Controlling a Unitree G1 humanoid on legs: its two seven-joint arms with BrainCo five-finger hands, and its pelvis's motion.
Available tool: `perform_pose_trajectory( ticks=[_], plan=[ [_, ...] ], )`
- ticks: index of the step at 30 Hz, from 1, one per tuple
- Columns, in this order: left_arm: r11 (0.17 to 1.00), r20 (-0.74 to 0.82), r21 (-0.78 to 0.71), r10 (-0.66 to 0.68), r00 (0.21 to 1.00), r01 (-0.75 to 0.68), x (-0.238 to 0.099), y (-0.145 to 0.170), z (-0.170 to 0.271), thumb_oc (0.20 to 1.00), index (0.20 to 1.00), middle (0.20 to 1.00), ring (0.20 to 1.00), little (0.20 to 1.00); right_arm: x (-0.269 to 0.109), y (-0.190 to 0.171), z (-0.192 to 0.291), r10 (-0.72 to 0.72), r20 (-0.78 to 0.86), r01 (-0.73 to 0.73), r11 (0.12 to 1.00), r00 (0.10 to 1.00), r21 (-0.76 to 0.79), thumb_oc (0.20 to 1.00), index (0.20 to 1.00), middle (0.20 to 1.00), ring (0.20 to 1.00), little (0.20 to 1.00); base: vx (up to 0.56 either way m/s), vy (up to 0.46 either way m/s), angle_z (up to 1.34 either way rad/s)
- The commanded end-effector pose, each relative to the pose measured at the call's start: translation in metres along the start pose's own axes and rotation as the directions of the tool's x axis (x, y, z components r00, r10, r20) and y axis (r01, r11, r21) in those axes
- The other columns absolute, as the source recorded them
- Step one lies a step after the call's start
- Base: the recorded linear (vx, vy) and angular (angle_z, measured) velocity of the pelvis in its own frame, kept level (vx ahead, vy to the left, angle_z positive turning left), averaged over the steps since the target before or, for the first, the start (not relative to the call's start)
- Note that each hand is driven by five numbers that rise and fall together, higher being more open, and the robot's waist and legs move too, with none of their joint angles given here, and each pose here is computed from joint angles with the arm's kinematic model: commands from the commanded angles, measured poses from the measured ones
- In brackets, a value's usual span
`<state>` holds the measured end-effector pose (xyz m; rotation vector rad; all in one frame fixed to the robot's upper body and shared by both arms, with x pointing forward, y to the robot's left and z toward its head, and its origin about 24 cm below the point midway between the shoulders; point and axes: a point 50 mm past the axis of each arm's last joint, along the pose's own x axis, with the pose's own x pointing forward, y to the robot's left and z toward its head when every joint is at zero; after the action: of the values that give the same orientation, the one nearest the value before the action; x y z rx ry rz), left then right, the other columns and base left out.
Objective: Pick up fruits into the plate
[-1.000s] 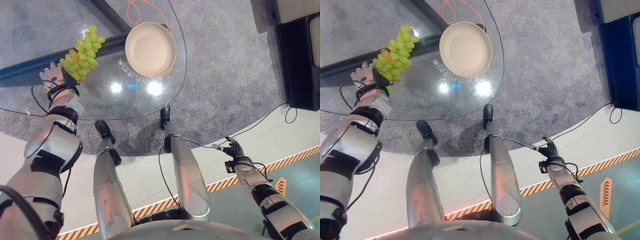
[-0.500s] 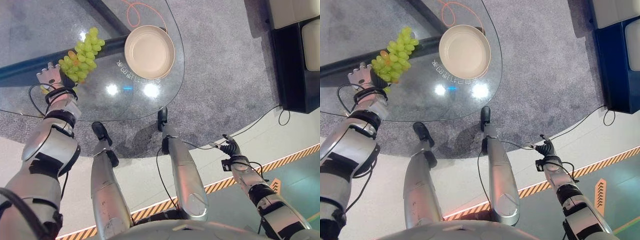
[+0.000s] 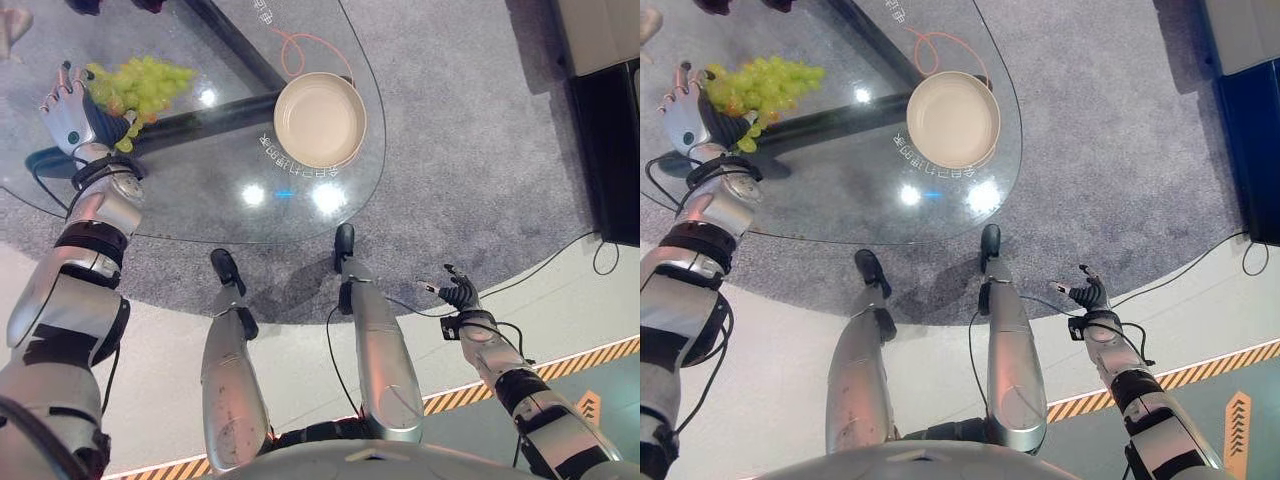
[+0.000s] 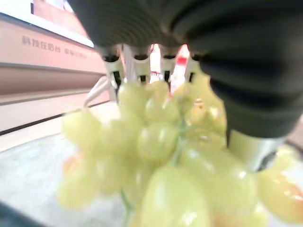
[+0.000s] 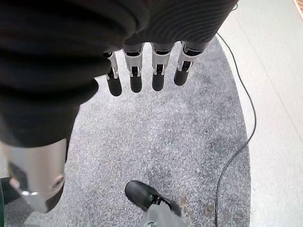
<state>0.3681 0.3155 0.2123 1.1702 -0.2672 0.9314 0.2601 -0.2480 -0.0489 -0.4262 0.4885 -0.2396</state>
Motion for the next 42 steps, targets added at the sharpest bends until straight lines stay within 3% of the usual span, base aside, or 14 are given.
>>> perform_pose_trajectory(
  ticks=[1,10,17,20,21,22,23,28,42],
  plan=[
    [0.983,-0.005,-0.075,0.168,0.986,-0.168,0.015,0.027,-0.003,0.2,0.2,0.2,0.2,0.2,-0.009,-0.02,-0.023,-0.058,-0.045,0.056,0.998,0.997,-0.035,1.0,1.0,1.0,1.0,1.0,0.0,0.0,0.0],
    [0.969,0.104,-0.125,0.226,0.968,-0.213,0.02,0.039,0.015,0.2,0.2,0.2,0.2,0.2,-0.009,-0.027,-0.016,-0.094,0.03,0.095,0.994,0.995,-0.059,1.0,1.0,1.0,1.0,1.0,0.0,0.043,-0.01],
    [0.989,0.148,-0.08,0.136,0.98,-0.125,0.008,0.029,0.006,0.2,0.2,0.2,0.2,0.2,-0.008,-0.034,0.0,-0.114,0.113,0.12,0.992,0.987,-0.048,1.0,1.0,1.0,1.0,1.0,0.04,0.03,0.01],
    [0.997,0.099,-0.074,0.029,0.995,-0.022,-0.001,0.018,-0.006,0.2,0.2,0.2,0.2,0.2,-0.007,-0.036,0.004,-0.105,0.116,0.112,0.992,0.988,-0.056,1.0,1.0,1.0,1.0,1.0,0.05,0.046,0.03],
    [0.995,0.075,-0.088,-0.042,0.996,0.048,-0.004,0.012,-0.009,0.473,0.473,0.473,0.473,0.473,-0.005,-0.038,0.006,-0.1,0.114,0.108,0.992,0.988,-0.065,1.0,1.0,1.0,1.0,1.0,0.03,0.043,-0.02],
    [0.994,0.071,-0.091,-0.048,0.996,0.054,-0.004,0.011,-0.01,0.473,0.473,0.473,0.473,0.473,-0.005,-0.038,0.006,-0.099,0.114,0.107,0.992,0.989,-0.066,1.0,1.0,1.0,1.0,1.0,0.02,0.038,-0.04],
    [0.985,0.023,-0.127,-0.114,0.993,0.116,-0.006,0.005,-0.013,1.0,1.0,1.0,1.0,1.0,-0.004,-0.039,0.007,-0.094,0.109,0.103,0.992,0.99,-0.072,1.0,1.0,1.0,1.0,1.0,0.0,0.023,-0.05],
    [0.949,-0.066,-0.232,-0.235,0.97,0.214,-0.011,-0.006,-0.015,1.0,1.0,1.0,1.0,1.0,-0.002,-0.039,0.01,-0.099,0.096,0.108,0.99,0.99,-0.088,1.0,1.0,1.0,1.0,1.0,-0.02,0.018,-0.05],
    [0.944,-0.037,-0.233,-0.249,0.968,0.234,-0.009,-0.01,-0.003,1.0,1.0,1.0,1.0,1.0,-0.001,-0.04,-0.001,-0.106,0.054,0.111,0.989,0.993,-0.101,1.0,1.0,1.0,1.0,1.0,0.0,-0.001,-0.01]
  ],
)
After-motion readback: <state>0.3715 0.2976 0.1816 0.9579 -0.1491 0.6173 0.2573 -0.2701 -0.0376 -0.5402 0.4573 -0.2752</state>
